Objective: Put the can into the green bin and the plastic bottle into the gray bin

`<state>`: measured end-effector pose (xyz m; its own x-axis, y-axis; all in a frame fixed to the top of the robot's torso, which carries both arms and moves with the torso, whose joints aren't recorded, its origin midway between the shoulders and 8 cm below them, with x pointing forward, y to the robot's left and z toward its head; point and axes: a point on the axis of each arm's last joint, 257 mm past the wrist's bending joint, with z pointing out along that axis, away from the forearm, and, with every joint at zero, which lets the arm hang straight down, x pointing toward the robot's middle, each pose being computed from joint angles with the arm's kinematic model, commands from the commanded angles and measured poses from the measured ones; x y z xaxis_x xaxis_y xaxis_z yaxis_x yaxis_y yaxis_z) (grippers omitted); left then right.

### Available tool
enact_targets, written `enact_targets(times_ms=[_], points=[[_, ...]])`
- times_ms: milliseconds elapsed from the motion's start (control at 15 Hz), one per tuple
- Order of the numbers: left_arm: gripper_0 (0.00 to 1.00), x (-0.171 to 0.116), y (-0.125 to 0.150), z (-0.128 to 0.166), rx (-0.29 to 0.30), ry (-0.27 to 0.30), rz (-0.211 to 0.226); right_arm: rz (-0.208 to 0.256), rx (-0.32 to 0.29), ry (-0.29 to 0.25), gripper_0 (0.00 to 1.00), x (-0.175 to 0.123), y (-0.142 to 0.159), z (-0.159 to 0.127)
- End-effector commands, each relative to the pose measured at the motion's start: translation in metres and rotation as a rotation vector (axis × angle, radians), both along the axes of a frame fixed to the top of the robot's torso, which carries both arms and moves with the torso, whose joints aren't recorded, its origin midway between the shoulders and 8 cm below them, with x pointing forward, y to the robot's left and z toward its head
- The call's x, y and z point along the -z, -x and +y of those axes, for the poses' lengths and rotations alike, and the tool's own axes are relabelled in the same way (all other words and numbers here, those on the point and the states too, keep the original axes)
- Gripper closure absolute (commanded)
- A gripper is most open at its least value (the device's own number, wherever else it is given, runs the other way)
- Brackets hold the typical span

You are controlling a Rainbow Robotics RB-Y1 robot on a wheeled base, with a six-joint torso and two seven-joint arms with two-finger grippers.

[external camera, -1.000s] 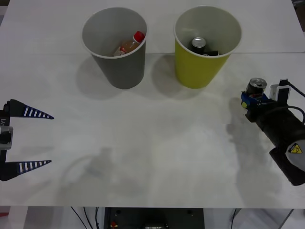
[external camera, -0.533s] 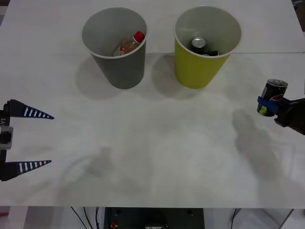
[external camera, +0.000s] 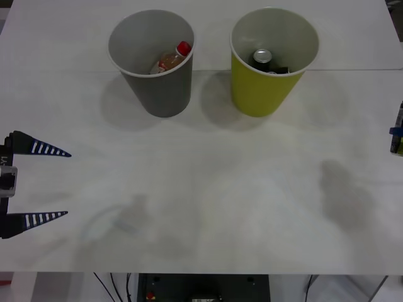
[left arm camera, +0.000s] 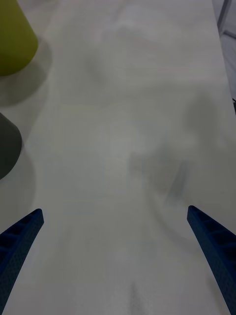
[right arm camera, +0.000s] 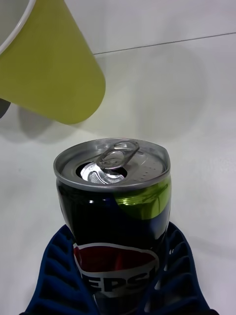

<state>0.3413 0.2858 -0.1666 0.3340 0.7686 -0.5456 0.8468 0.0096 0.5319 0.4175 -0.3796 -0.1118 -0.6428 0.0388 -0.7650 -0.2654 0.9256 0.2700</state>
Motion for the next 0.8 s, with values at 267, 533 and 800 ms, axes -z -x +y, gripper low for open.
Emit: enact_targets(times_ms=[267, 533, 800], points=[[0.0, 0.0, 0.0, 0.0, 0.0, 0.0, 0.0, 0.001, -0.07, 0.179, 1.0, -0.064, -0.017, -0.006], [0.0, 0.0, 0.0, 0.0, 0.0, 0.0, 0.0, -0.005, -0.128, 0.269, 1.0, -0.115, -0.062, 0.014], [0.0, 0.0, 0.0, 0.0, 0.0, 0.0, 0.0, -0.009, -0.138, 0.415, 1.0, -0.141, -0.113, 0.038]])
